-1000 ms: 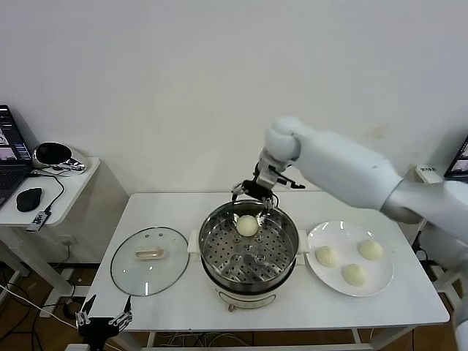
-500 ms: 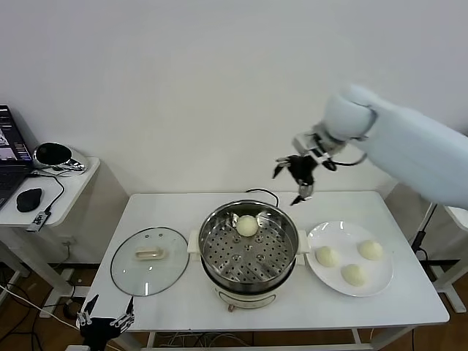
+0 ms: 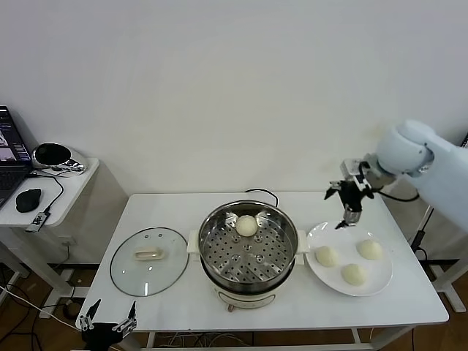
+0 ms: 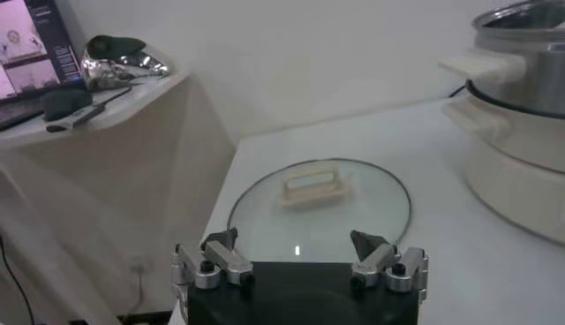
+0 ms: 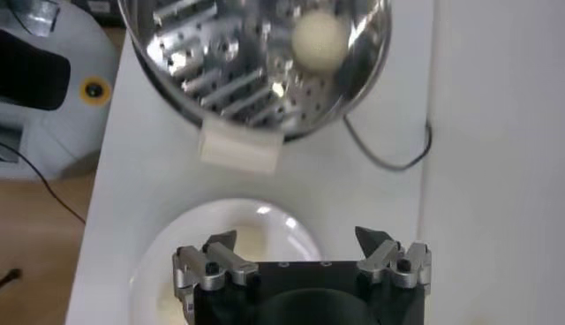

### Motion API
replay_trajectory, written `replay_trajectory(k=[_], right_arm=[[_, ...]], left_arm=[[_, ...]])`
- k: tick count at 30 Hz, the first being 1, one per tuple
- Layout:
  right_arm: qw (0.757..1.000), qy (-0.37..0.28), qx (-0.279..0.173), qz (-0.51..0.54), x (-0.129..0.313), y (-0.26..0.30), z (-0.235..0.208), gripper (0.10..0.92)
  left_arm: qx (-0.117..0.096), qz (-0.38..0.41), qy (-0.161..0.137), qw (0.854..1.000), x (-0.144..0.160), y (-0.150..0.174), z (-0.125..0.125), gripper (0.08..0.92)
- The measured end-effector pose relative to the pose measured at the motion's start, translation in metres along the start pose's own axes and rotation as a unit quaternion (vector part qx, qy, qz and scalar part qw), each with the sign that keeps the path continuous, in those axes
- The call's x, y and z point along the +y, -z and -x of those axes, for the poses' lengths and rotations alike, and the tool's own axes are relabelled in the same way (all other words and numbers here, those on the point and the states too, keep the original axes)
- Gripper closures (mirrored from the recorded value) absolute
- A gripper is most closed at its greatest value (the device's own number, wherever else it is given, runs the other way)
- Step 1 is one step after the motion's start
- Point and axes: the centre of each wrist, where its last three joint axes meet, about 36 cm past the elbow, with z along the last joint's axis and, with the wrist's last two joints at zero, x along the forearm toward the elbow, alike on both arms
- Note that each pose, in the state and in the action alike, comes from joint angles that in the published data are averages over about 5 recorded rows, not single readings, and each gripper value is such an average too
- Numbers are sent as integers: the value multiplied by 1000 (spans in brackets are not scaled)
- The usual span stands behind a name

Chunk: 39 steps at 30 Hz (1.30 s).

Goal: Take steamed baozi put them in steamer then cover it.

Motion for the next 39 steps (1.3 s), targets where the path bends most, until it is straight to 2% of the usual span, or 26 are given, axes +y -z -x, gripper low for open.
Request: replay_trajectory(k=[18,39], right_arm=[[999,23,22,42,13,-19,101,200],[998,15,30,52,27,-22,168,200]], left_arm=[[14,1,8,1000,0,-10,0,177],[25,5,4,1000,-1,-17,2,177]])
